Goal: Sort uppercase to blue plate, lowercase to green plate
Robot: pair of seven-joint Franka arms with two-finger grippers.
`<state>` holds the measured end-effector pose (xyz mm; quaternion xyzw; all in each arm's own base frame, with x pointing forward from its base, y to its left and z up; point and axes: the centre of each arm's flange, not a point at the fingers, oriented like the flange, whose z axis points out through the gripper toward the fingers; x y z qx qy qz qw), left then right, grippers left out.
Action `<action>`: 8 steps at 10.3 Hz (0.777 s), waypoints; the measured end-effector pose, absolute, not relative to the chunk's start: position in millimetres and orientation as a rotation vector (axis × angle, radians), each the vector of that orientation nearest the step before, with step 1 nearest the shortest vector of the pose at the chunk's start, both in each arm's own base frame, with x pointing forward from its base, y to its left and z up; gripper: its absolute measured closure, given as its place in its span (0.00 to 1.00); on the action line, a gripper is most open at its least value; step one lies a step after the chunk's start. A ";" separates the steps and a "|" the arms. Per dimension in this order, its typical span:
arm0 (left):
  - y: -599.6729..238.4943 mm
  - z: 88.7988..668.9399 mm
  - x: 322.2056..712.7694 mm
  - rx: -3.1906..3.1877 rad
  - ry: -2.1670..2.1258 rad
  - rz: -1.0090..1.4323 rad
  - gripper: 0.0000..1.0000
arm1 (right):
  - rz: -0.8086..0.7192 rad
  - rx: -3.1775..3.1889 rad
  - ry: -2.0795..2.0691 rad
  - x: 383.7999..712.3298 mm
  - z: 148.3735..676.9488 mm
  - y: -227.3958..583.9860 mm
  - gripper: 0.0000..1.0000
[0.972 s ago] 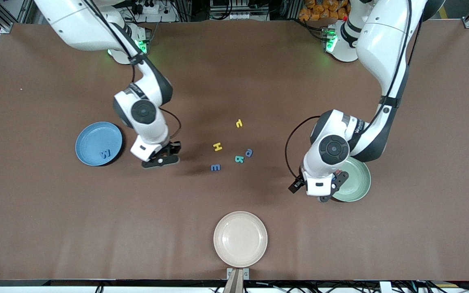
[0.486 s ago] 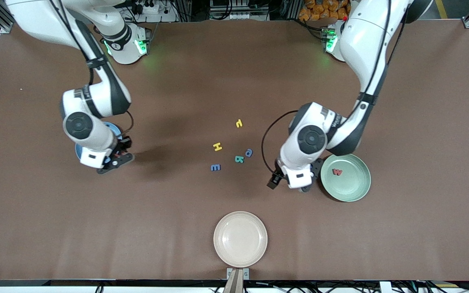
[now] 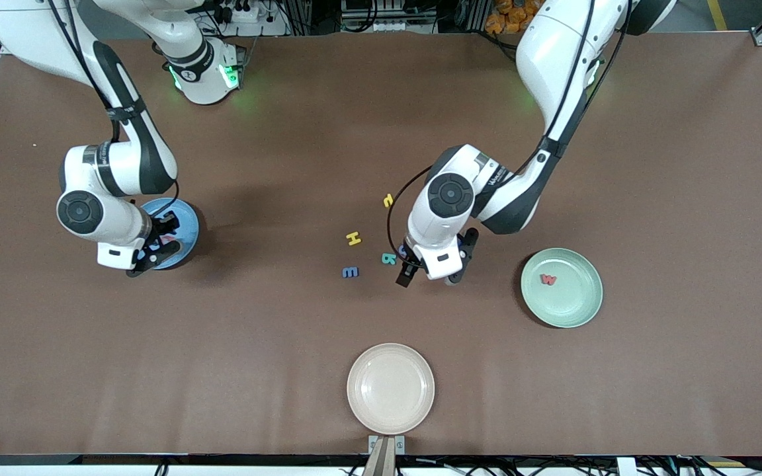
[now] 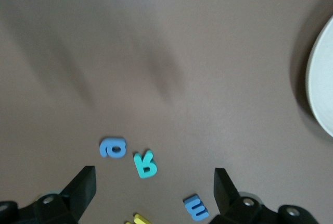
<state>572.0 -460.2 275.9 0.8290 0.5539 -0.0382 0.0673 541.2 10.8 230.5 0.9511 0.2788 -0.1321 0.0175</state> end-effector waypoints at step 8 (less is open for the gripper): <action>-503.6 232.7 565.0 1.977 1.931 -0.119 0.00 | -0.396 3.059 0.659 538.5 223.9 32.4 0.06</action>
